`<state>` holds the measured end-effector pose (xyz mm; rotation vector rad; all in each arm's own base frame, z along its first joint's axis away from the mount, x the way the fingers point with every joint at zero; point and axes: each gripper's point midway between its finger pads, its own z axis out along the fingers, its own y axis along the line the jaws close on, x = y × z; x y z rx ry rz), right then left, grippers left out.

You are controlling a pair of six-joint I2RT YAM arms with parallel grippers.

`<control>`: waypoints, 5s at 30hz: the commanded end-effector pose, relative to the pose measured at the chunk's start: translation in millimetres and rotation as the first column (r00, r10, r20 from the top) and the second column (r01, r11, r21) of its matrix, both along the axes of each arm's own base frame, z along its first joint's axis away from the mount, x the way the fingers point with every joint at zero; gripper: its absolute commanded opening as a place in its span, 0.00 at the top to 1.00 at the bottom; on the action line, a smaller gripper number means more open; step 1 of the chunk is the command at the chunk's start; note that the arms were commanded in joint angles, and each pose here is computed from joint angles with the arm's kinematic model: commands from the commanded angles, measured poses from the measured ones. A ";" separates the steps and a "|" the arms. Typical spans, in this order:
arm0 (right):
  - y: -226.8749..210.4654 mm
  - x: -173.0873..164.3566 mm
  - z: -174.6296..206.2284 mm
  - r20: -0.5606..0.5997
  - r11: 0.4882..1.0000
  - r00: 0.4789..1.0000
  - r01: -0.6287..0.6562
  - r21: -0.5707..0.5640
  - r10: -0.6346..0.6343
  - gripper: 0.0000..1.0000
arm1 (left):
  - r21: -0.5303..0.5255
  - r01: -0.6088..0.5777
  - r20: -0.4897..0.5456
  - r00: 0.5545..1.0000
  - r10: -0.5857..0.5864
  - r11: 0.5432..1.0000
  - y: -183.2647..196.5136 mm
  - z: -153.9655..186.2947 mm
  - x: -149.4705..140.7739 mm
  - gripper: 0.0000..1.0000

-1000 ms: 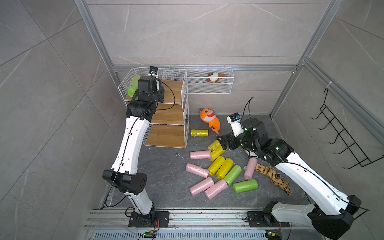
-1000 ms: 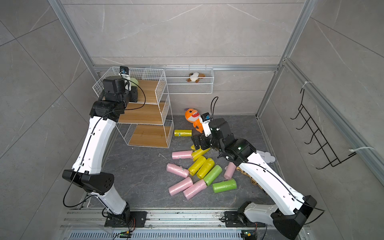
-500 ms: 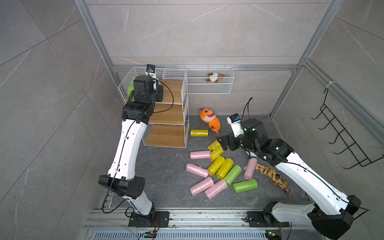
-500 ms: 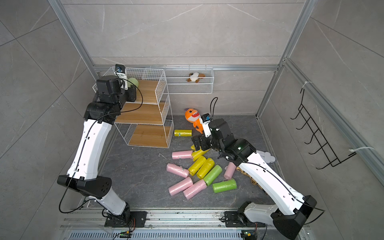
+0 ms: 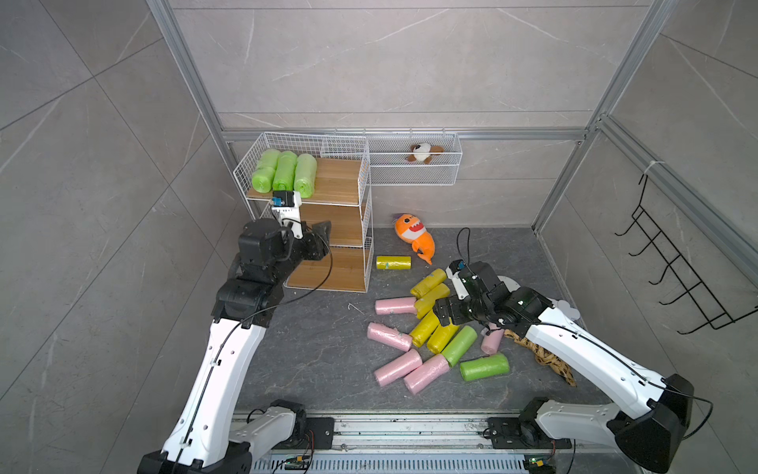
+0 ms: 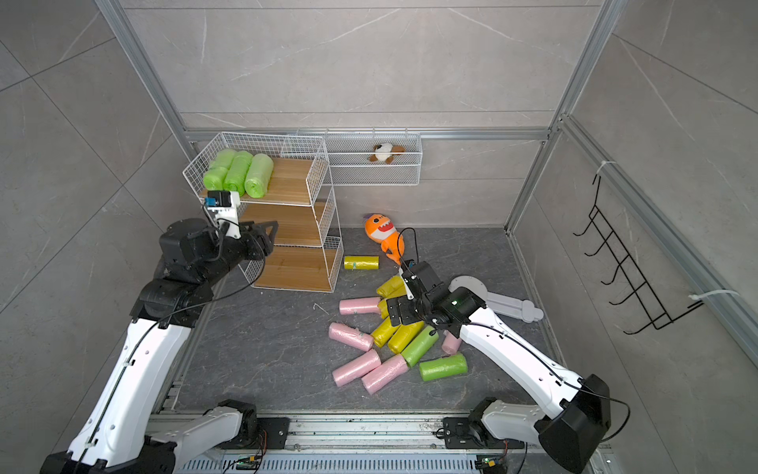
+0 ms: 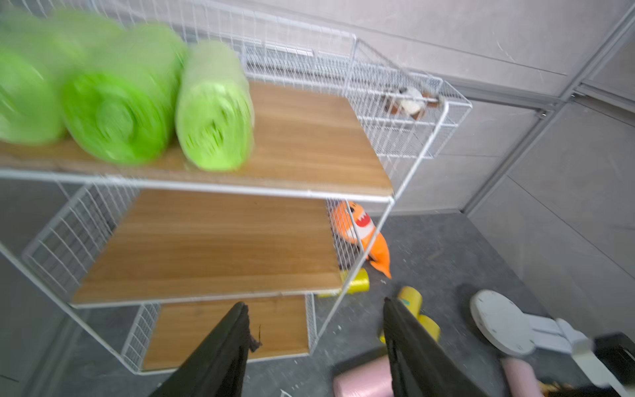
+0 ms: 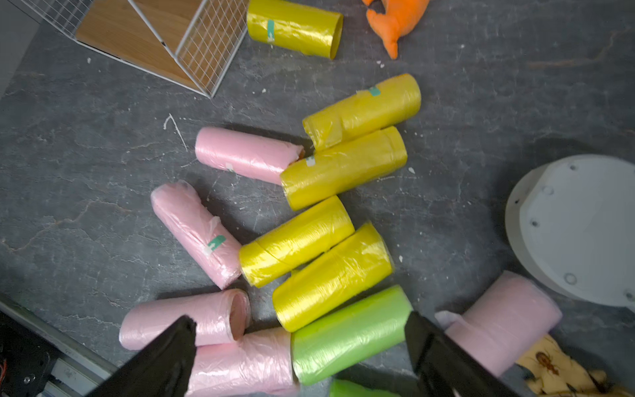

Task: Sort the rolls of trash bags by color and place them on the shelf
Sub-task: Place the roll of trash bags on the shelf, then pick up the roll of trash bags from the center of the board, then place the roll of trash bags on the shelf.

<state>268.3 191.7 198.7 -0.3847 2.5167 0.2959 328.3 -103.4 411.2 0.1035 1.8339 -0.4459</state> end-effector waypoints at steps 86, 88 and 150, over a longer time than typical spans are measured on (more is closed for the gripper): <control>34.5 85.9 160.2 -0.086 0.211 0.959 0.147 0.966 -0.271 0.57 | -0.662 0.491 0.080 0.797 -0.598 0.566 -244.8 -59.8 -44.3 0.10; 37.6 85.7 163.3 -0.077 0.206 0.963 0.133 0.970 -0.258 0.57 | -0.661 0.500 0.077 0.787 -0.613 0.559 -248.8 -60.8 -44.6 0.13; -34.5 14.5 161.8 0.365 0.914 0.909 0.042 0.404 -0.203 0.07 | -0.005 0.075 0.245 0.967 -0.072 0.997 -85.3 132.0 -42.5 0.87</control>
